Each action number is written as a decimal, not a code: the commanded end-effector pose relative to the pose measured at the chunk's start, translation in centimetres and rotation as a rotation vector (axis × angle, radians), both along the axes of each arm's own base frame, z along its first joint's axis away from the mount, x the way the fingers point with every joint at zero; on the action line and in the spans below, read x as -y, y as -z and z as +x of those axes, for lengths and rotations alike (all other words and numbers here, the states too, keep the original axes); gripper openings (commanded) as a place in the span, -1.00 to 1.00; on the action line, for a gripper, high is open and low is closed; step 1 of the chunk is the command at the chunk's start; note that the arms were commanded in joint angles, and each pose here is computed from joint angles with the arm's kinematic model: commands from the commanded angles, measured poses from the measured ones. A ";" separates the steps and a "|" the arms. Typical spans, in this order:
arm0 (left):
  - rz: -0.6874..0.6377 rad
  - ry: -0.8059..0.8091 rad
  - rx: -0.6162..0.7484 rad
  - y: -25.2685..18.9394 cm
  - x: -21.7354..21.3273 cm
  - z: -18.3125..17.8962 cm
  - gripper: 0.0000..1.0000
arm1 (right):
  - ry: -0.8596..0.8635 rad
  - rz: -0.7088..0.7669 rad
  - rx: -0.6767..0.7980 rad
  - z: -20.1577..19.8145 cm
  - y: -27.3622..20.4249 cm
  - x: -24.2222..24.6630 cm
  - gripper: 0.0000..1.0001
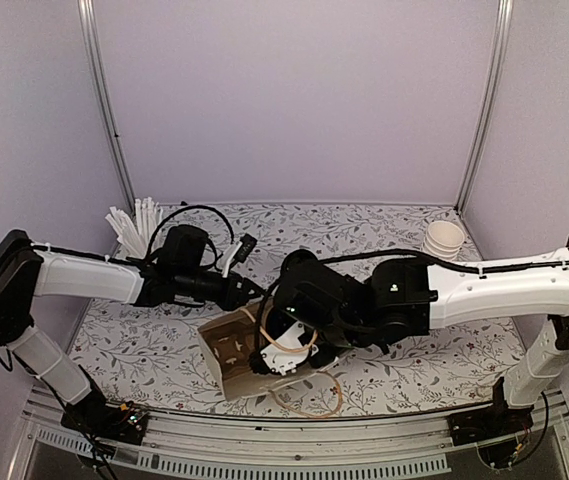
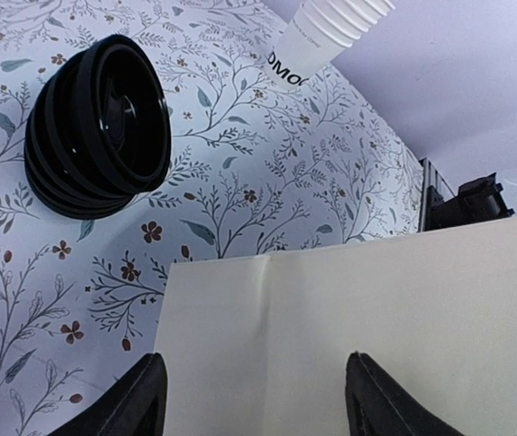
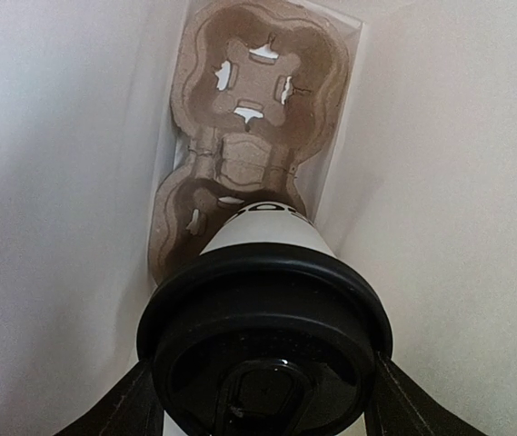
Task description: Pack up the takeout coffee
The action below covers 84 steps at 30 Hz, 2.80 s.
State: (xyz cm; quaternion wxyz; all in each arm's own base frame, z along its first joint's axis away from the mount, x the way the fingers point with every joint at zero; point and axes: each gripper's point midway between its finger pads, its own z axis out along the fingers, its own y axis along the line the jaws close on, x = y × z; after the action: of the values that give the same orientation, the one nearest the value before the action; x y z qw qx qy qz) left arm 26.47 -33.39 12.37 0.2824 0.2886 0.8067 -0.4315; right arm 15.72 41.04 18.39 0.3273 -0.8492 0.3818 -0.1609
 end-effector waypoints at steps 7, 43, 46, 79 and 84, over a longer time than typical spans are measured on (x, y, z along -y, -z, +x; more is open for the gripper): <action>-0.088 0.089 0.034 -2.0 1.6 -2.5 0.39 | -0.006 -0.010 -0.019 -0.4 -0.8 2.0 -0.06; -0.078 0.084 0.005 0.3 2.0 -2.5 0.39 | 0.004 -0.056 -0.119 1.3 2.1 2.1 -0.03; -0.081 0.082 0.006 0.2 1.9 -2.4 0.39 | 0.005 -0.068 -0.119 1.5 2.4 2.1 -0.03; -0.090 -0.165 0.131 -6.4 -3.9 0.7 0.53 | -0.014 -0.241 -0.538 -2.6 3.9 2.1 0.00; -0.080 -0.183 0.138 -6.3 -4.7 0.3 0.53 | -0.011 -0.264 -0.573 -3.2 4.1 2.6 0.01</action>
State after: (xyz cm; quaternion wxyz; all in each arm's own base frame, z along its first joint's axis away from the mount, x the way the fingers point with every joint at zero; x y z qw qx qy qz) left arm 26.70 -29.73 18.81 0.3791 0.2361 0.7851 -0.4292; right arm 14.49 40.07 15.85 0.1613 -0.8932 0.4197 0.0018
